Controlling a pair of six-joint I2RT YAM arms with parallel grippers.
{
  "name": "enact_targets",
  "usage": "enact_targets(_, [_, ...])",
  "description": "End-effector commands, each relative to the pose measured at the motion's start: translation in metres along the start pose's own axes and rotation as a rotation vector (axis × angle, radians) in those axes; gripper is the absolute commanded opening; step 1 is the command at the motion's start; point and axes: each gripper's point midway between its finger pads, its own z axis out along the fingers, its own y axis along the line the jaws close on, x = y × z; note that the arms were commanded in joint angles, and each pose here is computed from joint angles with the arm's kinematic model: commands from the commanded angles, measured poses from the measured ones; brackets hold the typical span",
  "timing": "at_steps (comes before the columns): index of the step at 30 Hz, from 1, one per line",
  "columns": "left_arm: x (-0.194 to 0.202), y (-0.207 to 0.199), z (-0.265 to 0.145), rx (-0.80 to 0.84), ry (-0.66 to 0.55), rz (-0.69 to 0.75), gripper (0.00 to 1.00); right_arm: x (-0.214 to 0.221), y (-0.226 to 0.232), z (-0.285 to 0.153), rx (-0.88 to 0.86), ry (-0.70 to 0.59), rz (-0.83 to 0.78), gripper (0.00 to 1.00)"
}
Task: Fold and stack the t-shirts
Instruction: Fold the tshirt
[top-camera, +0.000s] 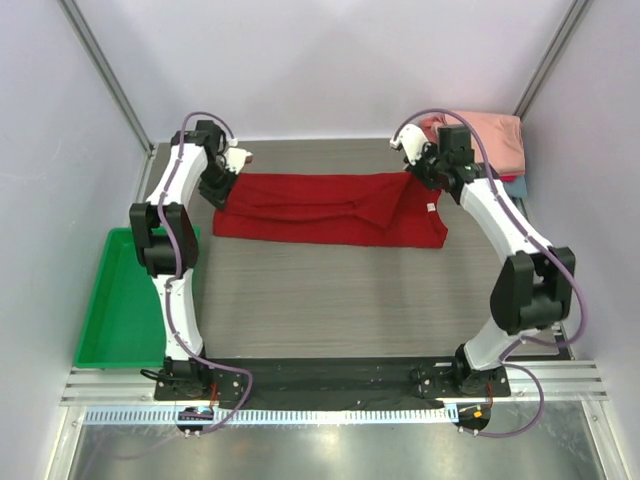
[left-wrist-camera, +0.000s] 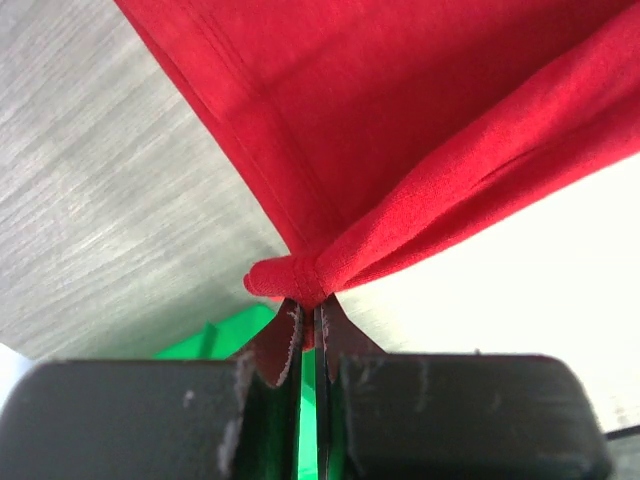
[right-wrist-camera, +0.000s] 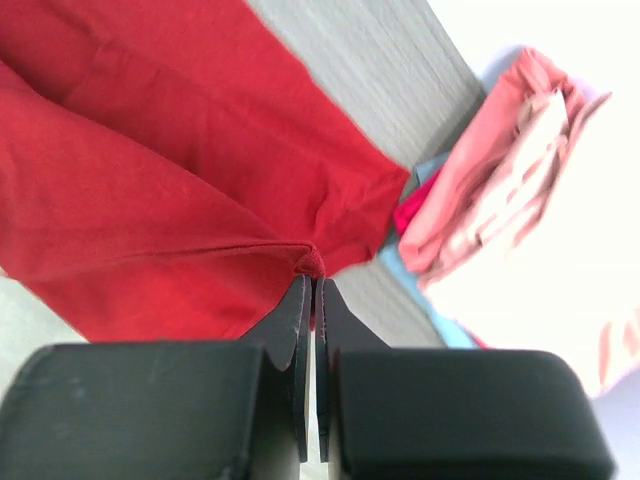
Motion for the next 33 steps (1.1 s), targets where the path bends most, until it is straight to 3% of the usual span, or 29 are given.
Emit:
enact_targets(1, [-0.02,0.013,0.003,-0.01,-0.037,-0.053,0.0,-0.028,-0.024,0.021,0.039,-0.075,0.029,0.01])
enact_targets(8, [-0.038,0.029,0.025,-0.013,-0.036,-0.073,0.0,-0.031,-0.044,0.077,0.035,-0.057,0.024,0.01])
enact_targets(10, [-0.035,0.031,0.029,-0.018,-0.012,-0.076,0.08,-0.018,-0.042,0.097,0.03,-0.014,0.038,0.02])
enact_targets(12, [-0.031,0.036,0.031,-0.04,0.006,-0.084,0.16,-0.02,-0.053,0.103,0.066,-0.003,0.074,0.14])
enact_targets(13, [-0.03,0.037,0.03,-0.048,0.008,-0.089,0.17,-0.017,-0.058,0.104,0.093,0.014,0.09,0.26])
enact_targets(18, [-0.035,0.048,-0.006,-0.141,-0.071,-0.147,0.29,-0.034,-0.072,0.074,0.139,-0.033,0.13,0.41])
enact_targets(23, [-0.054,0.031,-0.033,-0.162,-0.195,-0.079,0.34,-0.029,-0.018,0.057,-0.073,-0.033,0.2,0.45])
enact_targets(29, [-0.021,-0.019,0.019,0.108,-0.022,-0.074,0.2,-0.003,0.063,0.062,-0.389,0.038,0.213,0.45])
enact_targets(33, [0.001,-0.027,0.043,0.139,0.049,-0.105,0.17,0.01,0.09,0.072,-0.481,0.09,0.2,0.45])
